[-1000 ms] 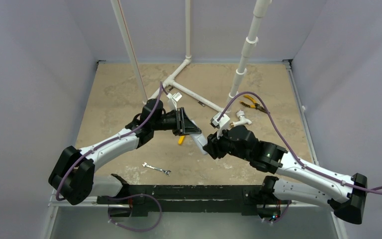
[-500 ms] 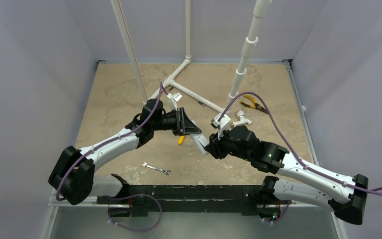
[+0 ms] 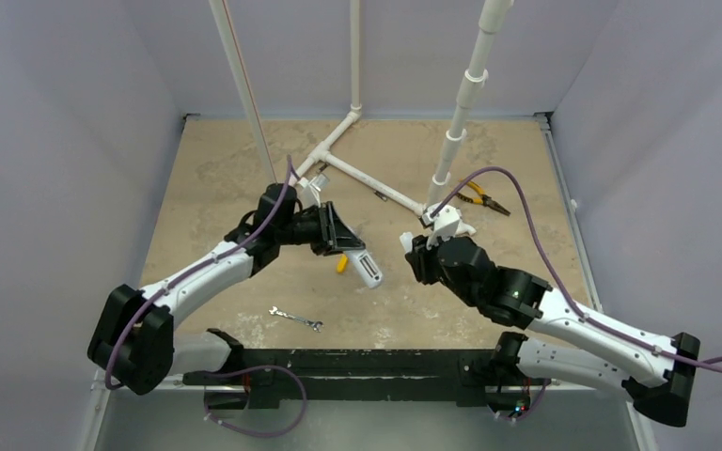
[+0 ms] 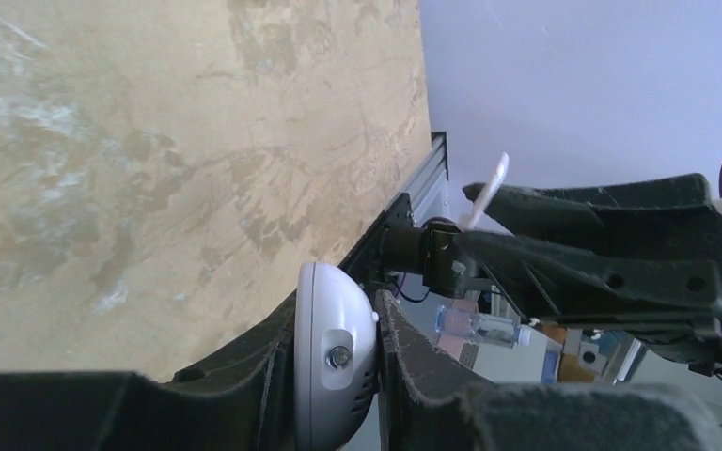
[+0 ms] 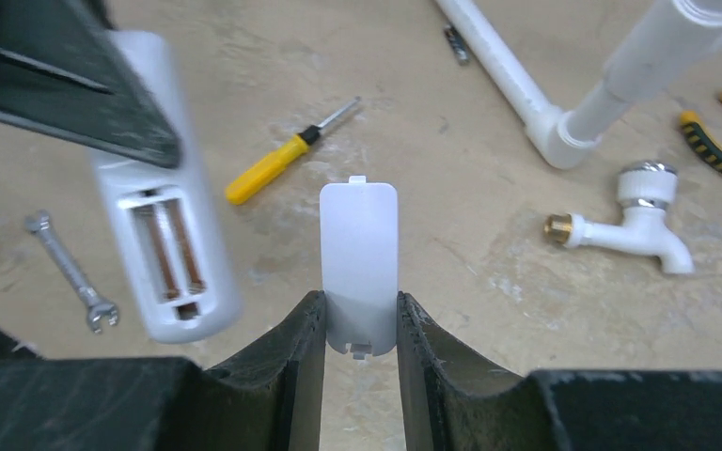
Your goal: Load the batteries into the remote control
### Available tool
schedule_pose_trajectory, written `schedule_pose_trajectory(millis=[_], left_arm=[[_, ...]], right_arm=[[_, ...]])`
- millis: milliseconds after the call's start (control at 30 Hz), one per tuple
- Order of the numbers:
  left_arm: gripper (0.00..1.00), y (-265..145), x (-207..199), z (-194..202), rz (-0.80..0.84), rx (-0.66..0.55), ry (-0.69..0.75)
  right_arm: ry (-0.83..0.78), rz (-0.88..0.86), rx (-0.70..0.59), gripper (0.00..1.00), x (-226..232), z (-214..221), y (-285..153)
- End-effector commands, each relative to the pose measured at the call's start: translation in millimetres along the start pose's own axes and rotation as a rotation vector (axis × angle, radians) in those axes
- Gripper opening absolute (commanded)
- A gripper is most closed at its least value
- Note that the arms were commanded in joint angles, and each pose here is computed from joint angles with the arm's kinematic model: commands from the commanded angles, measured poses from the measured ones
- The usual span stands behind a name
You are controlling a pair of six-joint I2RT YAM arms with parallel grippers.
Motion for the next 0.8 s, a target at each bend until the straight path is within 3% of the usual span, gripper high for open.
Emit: schedule_pose_trajectory(millis=[0,200,533,767], left_arm=[[0.0,-35.6,-9.5,-10.7,-0.017,-0.083,0.075],[0.0,-69.8,-28.1,-18.7,-0.041,-0.161,0.158],[0.0,-75.7,-32.8,-18.9,-0.04,-0.17,0.161],[0.0,-73.3,-27.4,-17.8,-0.036,-0.17,0.147]], right_arm=[[0.024,0.242,0.078,0.22,-20.1,11.3,17.9],[0.072,0.213,0.127,0.19,-0.6,52.4,58.6],[0.106,0.16,0.278,0.2,21.0,115.4,97.0],[0.057,0.185,0.388,0.43,20.2,132.7,101.9]])
Point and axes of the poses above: each gripper's point midway between its finger pads, its own y axis out along the fingers, its own x axis along the line the jaws close on, z = x × y, the point moved 5 cm from there along -y, back along the fingers, and after that the axes turned 11 degrees about -y, right-handed, at the moved point
